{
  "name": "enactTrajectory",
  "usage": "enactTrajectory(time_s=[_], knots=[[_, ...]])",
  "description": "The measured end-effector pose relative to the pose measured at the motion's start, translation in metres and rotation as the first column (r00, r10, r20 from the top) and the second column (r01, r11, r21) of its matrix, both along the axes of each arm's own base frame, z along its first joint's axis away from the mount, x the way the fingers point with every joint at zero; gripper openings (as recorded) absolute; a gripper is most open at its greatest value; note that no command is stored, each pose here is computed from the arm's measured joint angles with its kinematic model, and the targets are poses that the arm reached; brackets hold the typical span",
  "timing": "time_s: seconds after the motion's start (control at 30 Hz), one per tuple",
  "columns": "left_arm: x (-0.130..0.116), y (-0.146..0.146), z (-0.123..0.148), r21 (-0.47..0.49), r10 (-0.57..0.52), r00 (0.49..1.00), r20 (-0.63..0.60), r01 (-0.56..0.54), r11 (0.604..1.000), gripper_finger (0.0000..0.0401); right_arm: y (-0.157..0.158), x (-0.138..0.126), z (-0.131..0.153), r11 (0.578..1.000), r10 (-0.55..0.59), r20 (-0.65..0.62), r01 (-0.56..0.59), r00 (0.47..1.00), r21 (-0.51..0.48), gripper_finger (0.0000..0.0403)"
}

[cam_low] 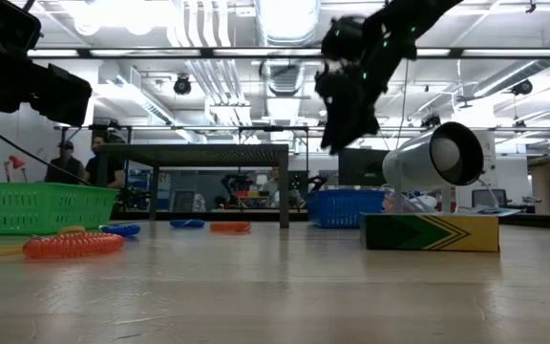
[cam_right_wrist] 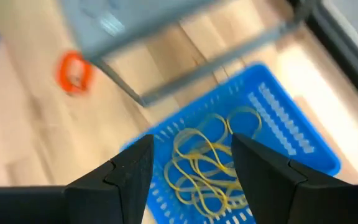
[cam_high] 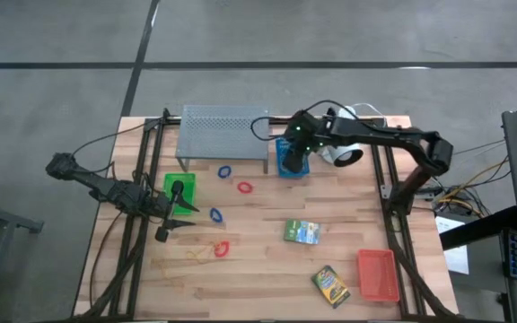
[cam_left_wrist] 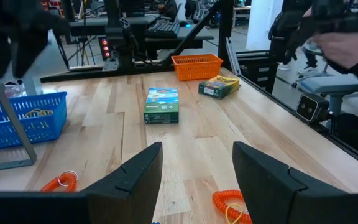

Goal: Pick & Place Office Desk Supplies
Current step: Put the yellow rubber band into the blue bin

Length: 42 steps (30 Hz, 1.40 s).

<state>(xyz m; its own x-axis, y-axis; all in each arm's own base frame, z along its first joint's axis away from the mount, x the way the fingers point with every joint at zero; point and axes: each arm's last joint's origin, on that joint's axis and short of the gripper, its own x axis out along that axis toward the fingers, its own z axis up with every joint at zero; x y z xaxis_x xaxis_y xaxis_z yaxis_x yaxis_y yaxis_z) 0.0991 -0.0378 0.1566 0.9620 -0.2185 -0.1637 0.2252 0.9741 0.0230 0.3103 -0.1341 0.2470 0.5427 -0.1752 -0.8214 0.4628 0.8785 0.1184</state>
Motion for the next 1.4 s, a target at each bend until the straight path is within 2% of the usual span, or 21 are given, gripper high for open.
enactTrajectory(time_s=[0.27, 0.53, 0.8, 1.17, 1.27, 1.4], knots=[[0.0, 0.0, 0.0, 0.0, 0.0, 1.0, 0.0, 0.0, 1.0, 0.02, 0.032, 0.006, 0.032, 0.976, 0.187, 0.138, -0.168, 0.973, -0.14, 0.0212], [0.0, 0.0, 0.0, 0.0, 0.0, 1.0, 0.0, 0.0, 1.0, 0.02, 0.055, 0.017, 0.037, 0.944, 0.321, 0.236, -0.29, 0.917, -0.16, 0.0212], [0.0, 0.0, 0.0, 0.0, 0.0, 1.0, 0.0, 0.0, 1.0, 0.0201, 0.079, 0.029, 0.029, 0.867, 0.478, 0.33, -0.376, 0.814, -0.328, 0.0212], [0.0, 0.0, 0.0, 0.0, 0.0, 1.0, 0.0, 0.0, 1.0, 0.0201, 0.114, 0.045, 0.002, 0.784, 0.606, 0.409, -0.423, 0.682, -0.455, 0.0212], [0.0, 0.0, 0.0, 0.0, 0.0, 1.0, 0.0, 0.0, 1.0, 0.0201, 0.118, 0.048, -0.006, 0.775, 0.618, 0.393, -0.441, 0.681, -0.453, 0.0212], [0.0, 0.0, 0.0, 0.0, 0.0, 1.0, 0.0, 0.0, 1.0, 0.0201, 0.117, 0.051, -0.009, 0.791, 0.599, 0.395, -0.439, 0.697, -0.426, 0.0212]])
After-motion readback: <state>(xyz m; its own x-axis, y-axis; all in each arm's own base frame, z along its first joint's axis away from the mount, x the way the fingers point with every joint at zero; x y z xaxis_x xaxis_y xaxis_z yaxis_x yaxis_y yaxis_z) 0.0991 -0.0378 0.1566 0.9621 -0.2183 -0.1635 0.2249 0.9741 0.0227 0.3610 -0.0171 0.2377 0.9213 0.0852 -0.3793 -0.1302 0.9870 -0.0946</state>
